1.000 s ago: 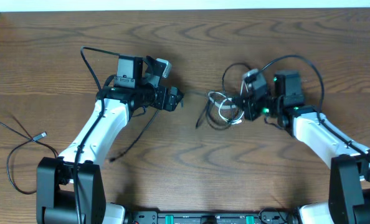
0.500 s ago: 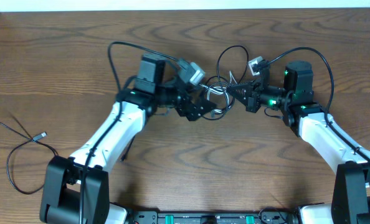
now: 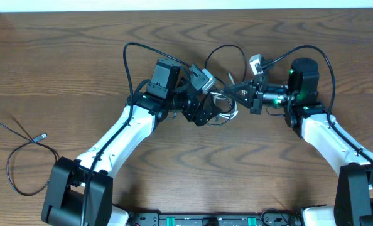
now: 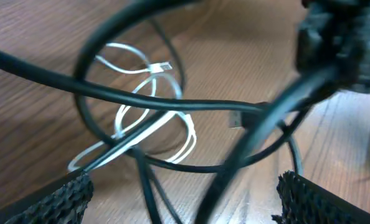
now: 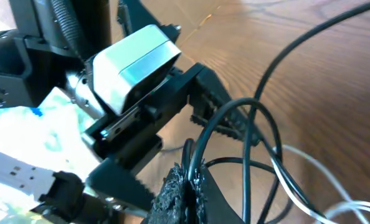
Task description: Untangle cables
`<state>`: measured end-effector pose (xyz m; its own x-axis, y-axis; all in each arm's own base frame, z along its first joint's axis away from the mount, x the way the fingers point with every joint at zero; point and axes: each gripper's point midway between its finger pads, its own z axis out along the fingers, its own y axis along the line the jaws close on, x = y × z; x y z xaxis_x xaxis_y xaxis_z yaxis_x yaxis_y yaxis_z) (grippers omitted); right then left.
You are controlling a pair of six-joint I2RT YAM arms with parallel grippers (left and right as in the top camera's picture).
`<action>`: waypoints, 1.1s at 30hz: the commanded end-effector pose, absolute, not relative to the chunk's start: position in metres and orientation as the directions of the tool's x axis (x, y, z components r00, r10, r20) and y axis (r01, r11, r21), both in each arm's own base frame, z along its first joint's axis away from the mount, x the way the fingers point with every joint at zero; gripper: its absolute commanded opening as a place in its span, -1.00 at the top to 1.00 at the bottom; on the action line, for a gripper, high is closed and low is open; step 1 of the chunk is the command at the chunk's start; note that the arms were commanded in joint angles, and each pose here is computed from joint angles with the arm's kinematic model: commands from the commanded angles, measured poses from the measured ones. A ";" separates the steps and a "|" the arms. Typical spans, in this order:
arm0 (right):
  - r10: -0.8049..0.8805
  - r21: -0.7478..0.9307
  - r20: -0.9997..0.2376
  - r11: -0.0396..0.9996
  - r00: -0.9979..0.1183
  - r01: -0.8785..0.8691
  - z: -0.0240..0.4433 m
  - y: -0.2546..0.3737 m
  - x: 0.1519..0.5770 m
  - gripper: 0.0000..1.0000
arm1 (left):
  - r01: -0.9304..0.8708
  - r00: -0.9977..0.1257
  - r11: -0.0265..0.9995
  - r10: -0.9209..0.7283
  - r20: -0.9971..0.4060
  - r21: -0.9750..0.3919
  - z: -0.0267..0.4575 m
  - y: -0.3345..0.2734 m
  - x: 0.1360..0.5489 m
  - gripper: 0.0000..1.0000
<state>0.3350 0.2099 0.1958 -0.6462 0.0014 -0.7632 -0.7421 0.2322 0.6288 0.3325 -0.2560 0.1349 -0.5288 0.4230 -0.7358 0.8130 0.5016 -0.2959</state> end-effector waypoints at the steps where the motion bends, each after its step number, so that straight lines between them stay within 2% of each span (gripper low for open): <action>1: -0.004 0.616 -0.780 0.177 -0.626 -0.768 0.214 0.212 0.328 0.98 | 0.813 -0.517 0.518 0.434 -0.738 -0.265 0.135 -0.252 0.335 -0.90; 4: -0.003 0.616 -0.779 0.180 -0.627 -0.767 0.214 0.211 0.329 0.98 | 0.813 -0.517 0.518 0.434 -0.738 -0.266 0.135 -0.252 0.335 -0.89; 5: -0.003 0.616 -0.779 0.180 -0.627 -0.767 0.214 0.211 0.329 0.98 | 0.812 -0.519 0.518 0.435 -0.736 -0.267 0.134 -0.252 0.335 -0.70; 6: -0.003 0.617 -0.779 0.180 -0.628 -0.766 0.214 0.211 0.329 0.98 | 0.812 -0.522 0.519 0.436 -0.733 -0.269 0.134 -0.252 0.334 -0.06; 7: -0.002 0.621 -0.775 0.180 -0.632 -0.763 0.214 0.211 0.329 0.98 | 0.811 -0.522 0.519 0.436 -0.733 -0.269 0.134 -0.252 0.334 0.84; 15: -0.001 0.621 -0.775 0.181 -0.632 -0.762 0.214 0.211 0.329 0.98 | 0.819 -0.511 0.513 0.448 -0.733 -0.258 0.133 -0.251 0.334 0.85; 17: 0.005 0.622 -0.774 0.188 -0.633 -0.760 0.213 0.208 0.331 0.98 | 0.802 -0.517 0.554 0.456 -0.724 -0.224 0.129 -0.245 0.340 0.85; 18: 0.014 0.623 -0.773 0.199 -0.634 -0.756 0.213 0.203 0.334 0.98 | 0.755 -0.553 0.625 0.444 -0.705 -0.199 0.125 -0.235 0.349 0.85; 20: 0.031 0.634 -0.765 0.216 -0.644 -0.743 0.213 0.196 0.338 0.98 | 0.690 -0.594 0.705 0.423 -0.684 -0.163 0.122 -0.222 0.358 0.85; 24: 0.090 0.683 -0.722 0.255 -0.686 -0.685 0.214 0.173 0.350 0.98 | 0.475 -0.670 0.879 0.389 -0.632 0.037 0.121 -0.168 0.376 0.85; 25: 0.100 0.688 -0.717 0.259 -0.690 -0.678 0.214 0.167 0.352 0.98 | 0.434 -0.687 0.896 0.397 -0.609 0.095 0.119 -0.154 0.376 0.85; 30: 0.142 0.716 -0.692 0.268 -0.708 -0.645 0.217 0.146 0.357 0.98 | 0.377 -0.735 0.907 0.416 -0.536 0.187 0.110 -0.128 0.368 0.85; 33: 0.143 0.715 -0.693 0.263 -0.707 -0.648 0.218 0.144 0.356 0.98 | 0.412 -0.726 0.901 0.414 -0.549 0.134 0.110 -0.140 0.367 0.85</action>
<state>0.3596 0.1451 0.2016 -0.7196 0.1480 -0.6785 -0.6233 0.2931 0.7250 0.3647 -0.1410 0.1036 -0.7281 0.4334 -0.5310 0.4319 0.8917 0.1355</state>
